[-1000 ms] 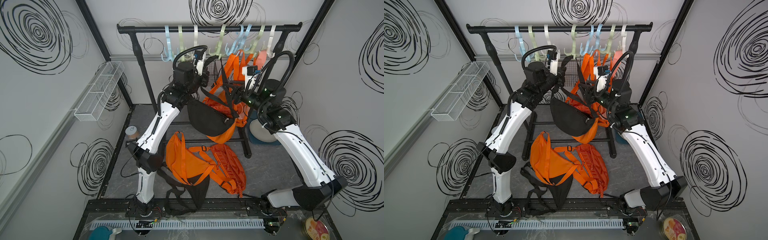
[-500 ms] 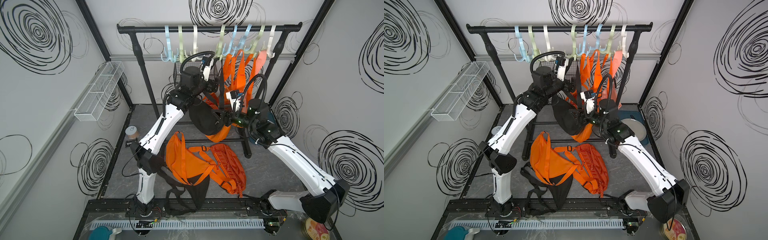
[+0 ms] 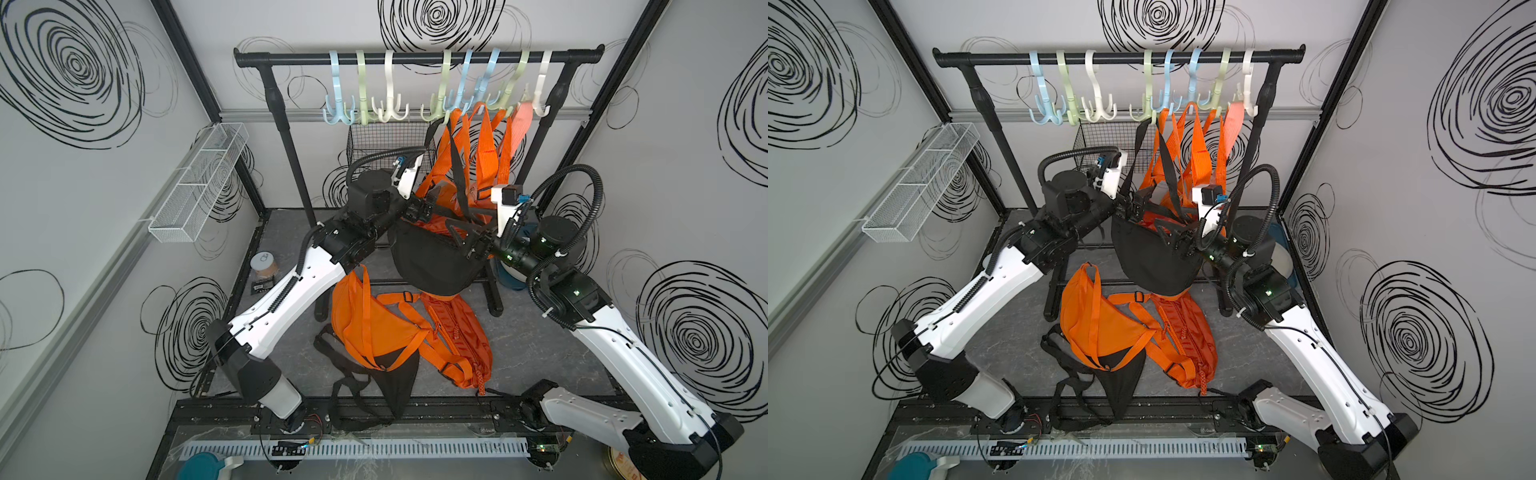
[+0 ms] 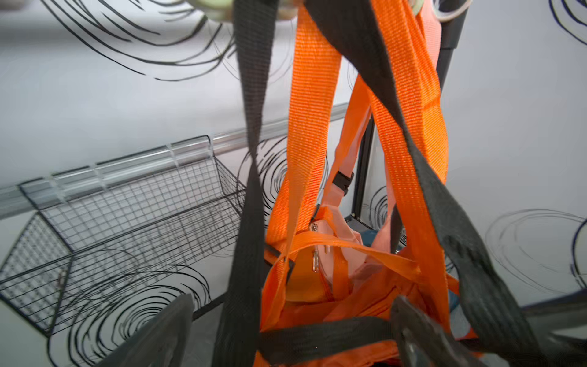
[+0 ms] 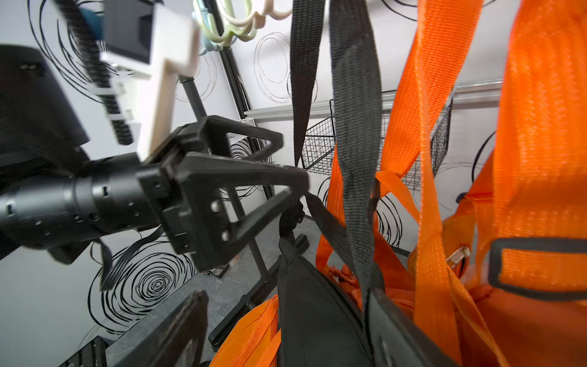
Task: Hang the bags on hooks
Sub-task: Hang the bag on the hook, then pick up the bag from the center of the board.
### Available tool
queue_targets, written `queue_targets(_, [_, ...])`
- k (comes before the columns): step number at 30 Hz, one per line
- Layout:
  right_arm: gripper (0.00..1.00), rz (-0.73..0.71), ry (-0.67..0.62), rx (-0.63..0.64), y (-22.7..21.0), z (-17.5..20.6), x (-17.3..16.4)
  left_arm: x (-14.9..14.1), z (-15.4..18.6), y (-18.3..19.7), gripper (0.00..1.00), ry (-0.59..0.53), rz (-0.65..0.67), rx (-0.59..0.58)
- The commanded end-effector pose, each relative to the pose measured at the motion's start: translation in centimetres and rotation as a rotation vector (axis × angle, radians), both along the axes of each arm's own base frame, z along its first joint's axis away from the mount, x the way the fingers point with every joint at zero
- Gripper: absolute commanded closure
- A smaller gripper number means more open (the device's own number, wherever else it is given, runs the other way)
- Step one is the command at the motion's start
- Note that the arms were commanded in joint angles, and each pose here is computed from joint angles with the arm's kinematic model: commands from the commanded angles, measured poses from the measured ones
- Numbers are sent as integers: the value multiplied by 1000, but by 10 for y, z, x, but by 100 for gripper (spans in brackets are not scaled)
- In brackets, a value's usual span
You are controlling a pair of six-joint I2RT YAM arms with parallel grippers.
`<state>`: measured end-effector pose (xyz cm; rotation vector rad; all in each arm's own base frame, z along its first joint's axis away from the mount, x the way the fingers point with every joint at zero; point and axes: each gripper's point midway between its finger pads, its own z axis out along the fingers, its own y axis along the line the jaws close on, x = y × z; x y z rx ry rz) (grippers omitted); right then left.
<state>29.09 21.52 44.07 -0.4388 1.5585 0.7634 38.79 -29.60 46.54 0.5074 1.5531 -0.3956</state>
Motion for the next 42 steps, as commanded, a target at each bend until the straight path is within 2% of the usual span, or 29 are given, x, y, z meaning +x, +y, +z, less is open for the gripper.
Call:
queue_targets(1, [14,-78,-3,52,-24,9,2,-18,31,22,1,-154,92,-51])
queue_targets(6, [12,-116,77,49,-39,-6,4,-26,15,64,1,-130,232,-82])
queue_targets(8, [7,-132,114,26,-43,-16,1,-37,9,79,1,-121,259,-107])
queue_targets(12, [3,-158,179,-50,-51,-44,-13,-56,-26,105,1,-85,307,-103])
queue_targets(16, [2,-249,255,-118,-64,-80,-28,-70,-66,137,1,-66,409,-75])
queue_targets(20, [2,-119,352,-150,-37,-131,-53,-85,-91,167,1,-84,494,-126])
queue_targets(23, [2,-8,476,-278,-5,-193,-74,-93,-100,182,1,-117,537,-172])
queue_targets(25, [2,6,575,-365,7,-234,-85,-95,-103,188,1,-135,560,-184])
queue_targets(27, [4,-68,729,-434,4,-281,-92,-96,-106,192,1,-142,579,-182])
queue_targets(30, [7,-161,937,-538,-9,-330,-113,-98,-108,192,1,-144,576,-177])
queue_targets(36, [7,-185,1110,-709,-14,-376,-167,-102,-107,188,1,-149,553,-172])
queue_targets(40, [9,-201,1176,-803,-27,-400,-190,-104,-104,187,1,-159,544,-167])
queue_targets(42, [13,-209,1190,-838,-33,-406,-195,-105,-104,186,1,-160,541,-168])
